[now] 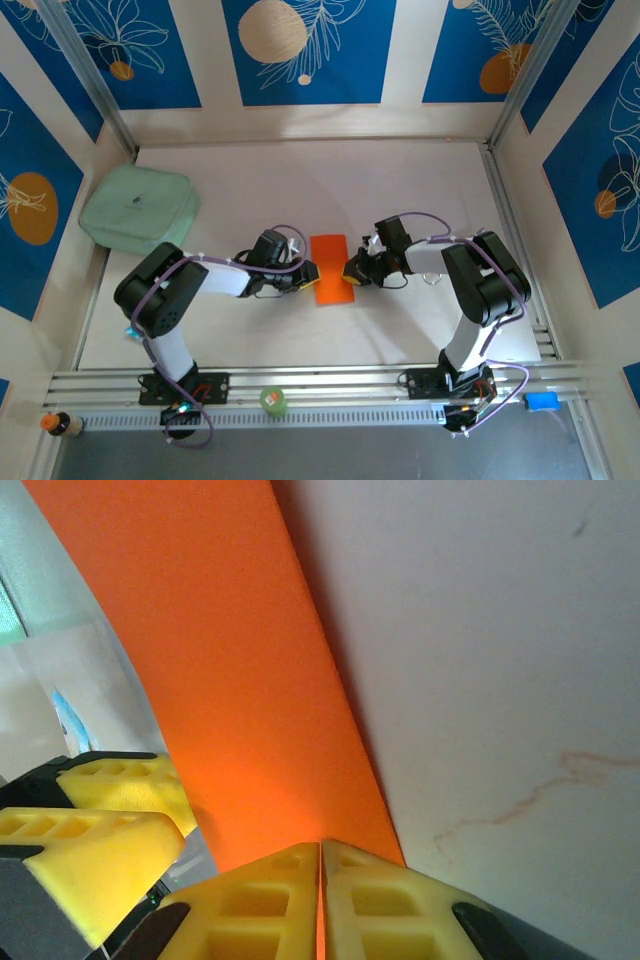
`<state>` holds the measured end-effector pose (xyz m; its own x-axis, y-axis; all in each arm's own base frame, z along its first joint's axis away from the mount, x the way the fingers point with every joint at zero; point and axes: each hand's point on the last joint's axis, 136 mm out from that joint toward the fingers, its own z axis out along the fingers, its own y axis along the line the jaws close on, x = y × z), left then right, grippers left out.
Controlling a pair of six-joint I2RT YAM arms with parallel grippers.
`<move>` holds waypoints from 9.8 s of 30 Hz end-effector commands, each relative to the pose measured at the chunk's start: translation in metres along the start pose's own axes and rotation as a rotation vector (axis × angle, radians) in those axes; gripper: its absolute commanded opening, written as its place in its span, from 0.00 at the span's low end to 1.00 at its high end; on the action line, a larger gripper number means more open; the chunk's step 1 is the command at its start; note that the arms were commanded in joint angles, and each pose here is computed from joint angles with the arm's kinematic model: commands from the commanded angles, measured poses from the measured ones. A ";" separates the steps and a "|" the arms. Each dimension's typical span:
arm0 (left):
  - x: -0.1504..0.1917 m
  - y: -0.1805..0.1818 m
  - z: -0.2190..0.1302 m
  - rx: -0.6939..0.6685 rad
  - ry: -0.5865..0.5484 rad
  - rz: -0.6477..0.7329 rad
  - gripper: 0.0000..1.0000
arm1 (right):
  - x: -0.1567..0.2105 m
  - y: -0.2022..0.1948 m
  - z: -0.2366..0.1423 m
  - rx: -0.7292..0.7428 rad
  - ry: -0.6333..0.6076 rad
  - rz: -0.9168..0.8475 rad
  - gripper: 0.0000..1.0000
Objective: Fold a paper plane with a square sheet of paper (pick it up from the middle)
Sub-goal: Third fold the triangle at the center of the table.
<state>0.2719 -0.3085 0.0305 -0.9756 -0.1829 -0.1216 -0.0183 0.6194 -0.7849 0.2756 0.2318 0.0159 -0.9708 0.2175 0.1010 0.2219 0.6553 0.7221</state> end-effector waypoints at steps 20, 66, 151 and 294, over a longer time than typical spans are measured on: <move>0.001 0.000 0.000 0.031 -0.017 0.010 0.06 | 0.010 -0.001 -0.011 0.008 -0.029 -0.011 0.21; -0.002 -0.011 -0.032 0.053 -0.033 -0.092 0.02 | 0.104 0.079 0.017 0.279 -0.490 -1.638 0.54; -0.021 0.006 -0.088 -0.189 -0.193 -0.011 0.48 | 0.108 0.067 0.020 0.031 -0.068 -1.086 0.06; -0.022 0.019 0.018 -0.083 0.126 -0.029 0.11 | 0.048 0.028 0.013 0.163 -0.078 -0.679 0.05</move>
<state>0.3018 -0.3138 0.0226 -0.9936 -0.0972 -0.0572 -0.0207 0.6556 -0.7548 0.2305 0.2660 0.0191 -0.8984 -0.2410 -0.3672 -0.4065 0.7731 0.4869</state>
